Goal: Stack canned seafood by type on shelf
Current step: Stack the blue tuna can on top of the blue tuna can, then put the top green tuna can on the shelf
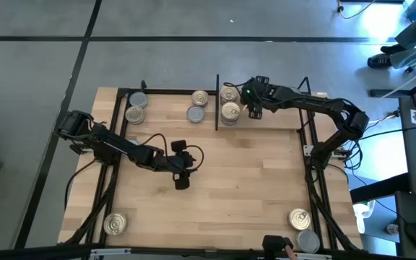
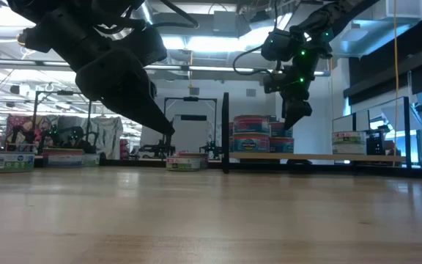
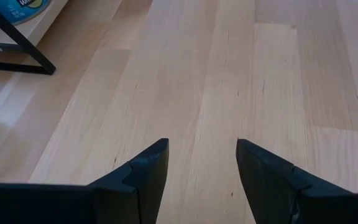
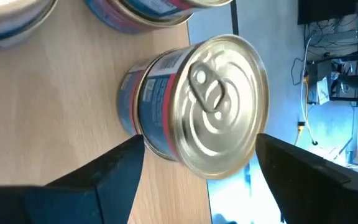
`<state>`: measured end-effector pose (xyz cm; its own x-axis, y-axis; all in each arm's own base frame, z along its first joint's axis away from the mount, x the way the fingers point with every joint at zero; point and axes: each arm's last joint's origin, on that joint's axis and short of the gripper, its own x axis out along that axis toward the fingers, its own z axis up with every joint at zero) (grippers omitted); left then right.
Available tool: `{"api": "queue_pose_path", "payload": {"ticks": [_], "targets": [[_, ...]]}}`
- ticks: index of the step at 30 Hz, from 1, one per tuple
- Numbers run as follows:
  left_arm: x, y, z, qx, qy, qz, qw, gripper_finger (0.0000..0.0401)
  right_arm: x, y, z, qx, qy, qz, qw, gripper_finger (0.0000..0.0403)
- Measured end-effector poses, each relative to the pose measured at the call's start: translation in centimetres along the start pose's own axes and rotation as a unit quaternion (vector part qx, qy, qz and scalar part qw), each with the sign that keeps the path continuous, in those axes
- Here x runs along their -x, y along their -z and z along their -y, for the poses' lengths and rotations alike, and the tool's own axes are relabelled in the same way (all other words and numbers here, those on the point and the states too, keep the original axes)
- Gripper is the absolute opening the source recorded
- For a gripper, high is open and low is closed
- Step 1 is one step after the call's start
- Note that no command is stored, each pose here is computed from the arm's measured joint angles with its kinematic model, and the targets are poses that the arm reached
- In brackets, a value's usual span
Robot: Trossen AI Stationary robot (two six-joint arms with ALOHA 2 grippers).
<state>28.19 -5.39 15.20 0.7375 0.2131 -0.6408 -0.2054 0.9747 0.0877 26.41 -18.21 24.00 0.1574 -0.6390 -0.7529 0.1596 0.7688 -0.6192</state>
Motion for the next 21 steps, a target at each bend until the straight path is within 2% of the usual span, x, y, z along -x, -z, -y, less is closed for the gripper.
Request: {"api": "queue_pose_path", "payload": {"ticks": [5, 10, 17, 21], "targets": [[0.0, 0.0, 0.0, 0.000, 0.000, 0.000, 1.000, 0.0186, 0.3, 0.1, 0.1, -0.017, -0.004, 0.000, 1.000, 0.0308], [0.0, 0.0, 0.0, 0.000, 0.000, 0.000, 1.000, 0.0186, 2.1, 0.8, 0.0, -0.042, -0.022, -0.004, 0.999, 0.0308], [0.0, 0.0, 0.0, 0.000, 0.001, 0.000, 1.000, 0.0186, 5.8, 1.4, -1.3, -0.112, -0.121, 0.033, 0.986, 0.0308], [0.0, 0.0, 0.0, -0.001, 0.000, 0.000, 1.000, 0.0186, 7.5, 0.4, -3.5, -0.106, -0.159, 0.064, 0.980, 0.0308]]}}
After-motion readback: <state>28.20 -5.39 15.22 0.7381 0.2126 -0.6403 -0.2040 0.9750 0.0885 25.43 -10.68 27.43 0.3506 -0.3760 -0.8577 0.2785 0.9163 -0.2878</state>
